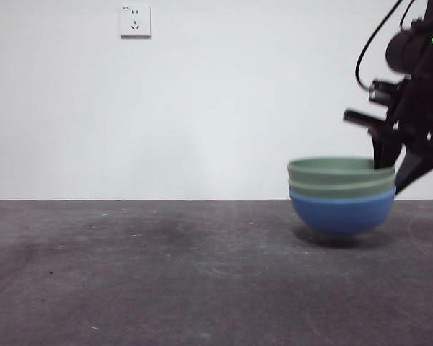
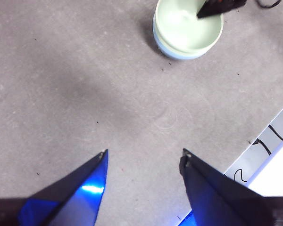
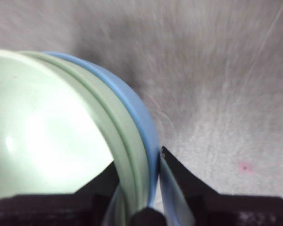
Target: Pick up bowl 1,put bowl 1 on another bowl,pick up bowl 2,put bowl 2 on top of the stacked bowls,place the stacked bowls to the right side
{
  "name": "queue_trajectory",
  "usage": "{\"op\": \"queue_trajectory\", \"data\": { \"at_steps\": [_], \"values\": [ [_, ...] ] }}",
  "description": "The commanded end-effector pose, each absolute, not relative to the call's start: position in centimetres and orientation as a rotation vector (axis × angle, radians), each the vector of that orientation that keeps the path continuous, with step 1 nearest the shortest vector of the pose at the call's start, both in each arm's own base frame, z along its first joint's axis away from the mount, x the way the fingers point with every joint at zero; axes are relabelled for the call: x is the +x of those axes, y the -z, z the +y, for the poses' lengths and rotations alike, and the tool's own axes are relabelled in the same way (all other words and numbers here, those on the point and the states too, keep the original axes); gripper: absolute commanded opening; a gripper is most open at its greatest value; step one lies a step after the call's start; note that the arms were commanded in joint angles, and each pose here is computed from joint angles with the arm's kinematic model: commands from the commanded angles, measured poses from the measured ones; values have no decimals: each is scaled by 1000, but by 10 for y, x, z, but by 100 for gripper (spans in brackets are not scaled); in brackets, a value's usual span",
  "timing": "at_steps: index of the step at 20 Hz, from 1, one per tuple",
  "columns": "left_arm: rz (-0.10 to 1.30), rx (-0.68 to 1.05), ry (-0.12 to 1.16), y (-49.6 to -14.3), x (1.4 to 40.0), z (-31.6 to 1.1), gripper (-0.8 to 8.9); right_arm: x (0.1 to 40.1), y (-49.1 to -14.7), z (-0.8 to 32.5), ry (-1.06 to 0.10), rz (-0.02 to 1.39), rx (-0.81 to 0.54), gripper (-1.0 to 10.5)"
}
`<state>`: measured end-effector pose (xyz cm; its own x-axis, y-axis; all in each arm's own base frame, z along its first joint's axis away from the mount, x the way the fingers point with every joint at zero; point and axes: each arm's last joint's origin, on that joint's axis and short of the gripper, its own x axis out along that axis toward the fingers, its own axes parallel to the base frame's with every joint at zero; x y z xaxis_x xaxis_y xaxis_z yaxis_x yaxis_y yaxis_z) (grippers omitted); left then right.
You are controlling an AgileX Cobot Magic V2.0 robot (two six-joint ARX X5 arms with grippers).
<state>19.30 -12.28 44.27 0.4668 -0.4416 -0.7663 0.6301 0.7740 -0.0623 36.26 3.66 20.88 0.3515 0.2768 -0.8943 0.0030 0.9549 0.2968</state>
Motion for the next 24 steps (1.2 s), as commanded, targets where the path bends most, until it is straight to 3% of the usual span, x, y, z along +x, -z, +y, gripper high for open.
{"op": "queue_trajectory", "data": {
  "at_steps": [1,8,12,20,24],
  "values": [
    [861,252,667,-442,193,-123,260,367,-195,38,-186,1231,261,-17],
    [852,250,667,-443,194,-123,260,366,-189,28,-164,1268,224,1],
    [853,250,667,-443,194,-123,260,366,-189,27,-160,1275,229,230],
    [854,250,667,-443,194,-123,260,366,-193,27,-183,1247,212,230],
    [853,250,667,-443,194,-123,260,356,-223,25,-190,1162,203,230]
  ]
}}
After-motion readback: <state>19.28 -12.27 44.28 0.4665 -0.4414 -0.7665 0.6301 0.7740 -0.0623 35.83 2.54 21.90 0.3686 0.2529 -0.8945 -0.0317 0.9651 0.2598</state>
